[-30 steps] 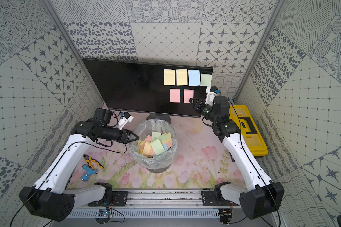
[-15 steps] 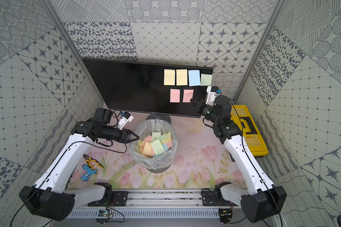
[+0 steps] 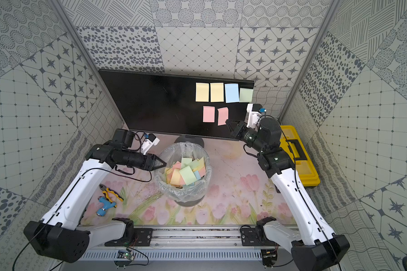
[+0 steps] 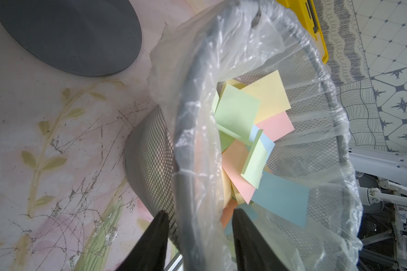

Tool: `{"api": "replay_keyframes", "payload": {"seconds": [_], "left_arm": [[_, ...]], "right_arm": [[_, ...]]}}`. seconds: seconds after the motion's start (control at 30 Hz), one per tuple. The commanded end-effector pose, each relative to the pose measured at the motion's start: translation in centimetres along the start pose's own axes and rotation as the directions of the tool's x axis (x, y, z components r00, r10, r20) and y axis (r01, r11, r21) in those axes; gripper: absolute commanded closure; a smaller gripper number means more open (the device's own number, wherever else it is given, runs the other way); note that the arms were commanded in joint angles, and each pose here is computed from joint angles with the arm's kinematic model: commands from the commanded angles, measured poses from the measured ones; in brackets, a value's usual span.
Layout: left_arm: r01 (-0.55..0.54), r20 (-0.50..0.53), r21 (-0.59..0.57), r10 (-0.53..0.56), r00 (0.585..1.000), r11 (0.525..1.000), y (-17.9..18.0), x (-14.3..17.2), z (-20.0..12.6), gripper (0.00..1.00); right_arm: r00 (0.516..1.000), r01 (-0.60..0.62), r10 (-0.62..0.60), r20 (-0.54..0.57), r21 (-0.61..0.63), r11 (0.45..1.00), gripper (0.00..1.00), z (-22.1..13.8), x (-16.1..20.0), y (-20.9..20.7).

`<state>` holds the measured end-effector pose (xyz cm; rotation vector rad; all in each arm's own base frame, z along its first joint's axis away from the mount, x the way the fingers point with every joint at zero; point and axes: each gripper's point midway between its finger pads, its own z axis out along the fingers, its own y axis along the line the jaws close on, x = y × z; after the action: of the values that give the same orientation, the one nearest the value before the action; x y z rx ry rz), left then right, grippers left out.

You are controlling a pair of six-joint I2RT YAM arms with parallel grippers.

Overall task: Remove the sticky note from the monitor
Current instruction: Tear off the sticky note from the monitor, then place the sticky note in the trash bin.

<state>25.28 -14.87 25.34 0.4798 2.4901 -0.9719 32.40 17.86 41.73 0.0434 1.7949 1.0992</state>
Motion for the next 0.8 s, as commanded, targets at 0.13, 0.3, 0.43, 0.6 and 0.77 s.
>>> {"api": "replay_keyframes", "payload": {"seconds": [0.13,0.3,0.43,0.6,0.77], "left_arm": [[-0.016,0.005,-0.003,0.016,1.000,1.000,0.0,-0.3,0.0,0.51],[-0.013,0.003,0.000,0.013,1.000,1.000,0.0,-0.2,-0.1,0.52],[-0.016,0.001,0.001,0.016,1.000,1.000,-0.1,-0.1,-0.1,0.55],[-0.017,0.004,-0.002,0.017,1.000,1.000,-0.1,-0.2,-0.2,0.57],[-0.017,0.004,-0.001,0.017,1.000,1.000,-0.2,-0.3,-0.3,0.59]], "right_arm": [[0.985,0.071,-0.091,-0.145,-0.136,0.988,1.00,-1.8,5.2,6.1],[0.938,0.121,-0.160,-0.308,-0.144,0.982,1.00,-0.4,12.4,7.1],[0.900,0.166,-0.202,-0.385,-0.126,0.978,1.00,0.9,17.7,7.0],[0.861,0.217,-0.241,-0.448,-0.106,0.970,1.00,2.4,21.7,6.7],[0.872,0.248,-0.248,-0.423,-0.056,0.967,0.65,2.6,21.1,6.0]]}}
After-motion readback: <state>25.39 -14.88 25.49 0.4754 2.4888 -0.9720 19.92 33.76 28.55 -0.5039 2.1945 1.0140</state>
